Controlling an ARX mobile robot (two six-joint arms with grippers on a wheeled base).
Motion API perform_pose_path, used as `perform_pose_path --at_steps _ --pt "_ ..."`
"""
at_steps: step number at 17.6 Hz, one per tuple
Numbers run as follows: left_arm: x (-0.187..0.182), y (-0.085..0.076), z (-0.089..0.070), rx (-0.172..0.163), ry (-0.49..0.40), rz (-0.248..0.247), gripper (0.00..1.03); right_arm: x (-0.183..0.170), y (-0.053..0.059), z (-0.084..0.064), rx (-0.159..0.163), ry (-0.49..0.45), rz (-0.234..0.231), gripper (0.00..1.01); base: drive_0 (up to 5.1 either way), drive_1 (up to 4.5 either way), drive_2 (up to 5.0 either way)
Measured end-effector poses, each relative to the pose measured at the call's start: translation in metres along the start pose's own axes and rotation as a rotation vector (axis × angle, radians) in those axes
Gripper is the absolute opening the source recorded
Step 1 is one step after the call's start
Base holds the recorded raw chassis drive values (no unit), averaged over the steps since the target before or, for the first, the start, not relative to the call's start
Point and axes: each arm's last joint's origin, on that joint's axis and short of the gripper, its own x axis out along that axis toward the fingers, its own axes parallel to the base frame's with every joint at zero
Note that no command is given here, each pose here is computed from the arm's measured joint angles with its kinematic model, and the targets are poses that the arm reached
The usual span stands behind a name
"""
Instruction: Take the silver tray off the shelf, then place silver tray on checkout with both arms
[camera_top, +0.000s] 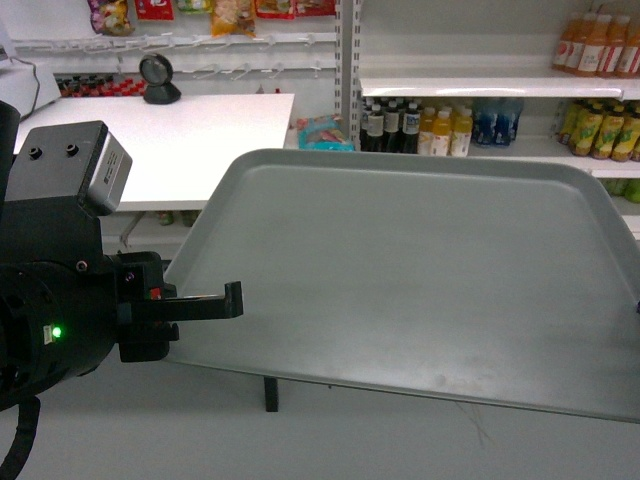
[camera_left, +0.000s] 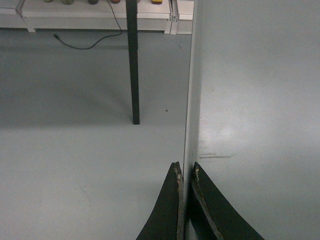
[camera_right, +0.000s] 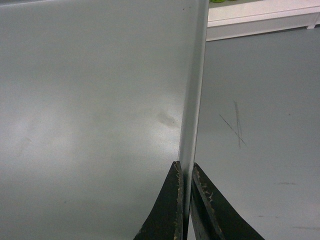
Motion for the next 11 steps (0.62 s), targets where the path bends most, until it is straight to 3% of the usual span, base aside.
perform_pose_path --at_steps 11 --pt "0.0 0.0 0.0 0.0 0.0 0.001 0.03 0.0 0.0001 0.0002 0.0 -0.002 0.001 0.03 -5.0 2.45 2.5"
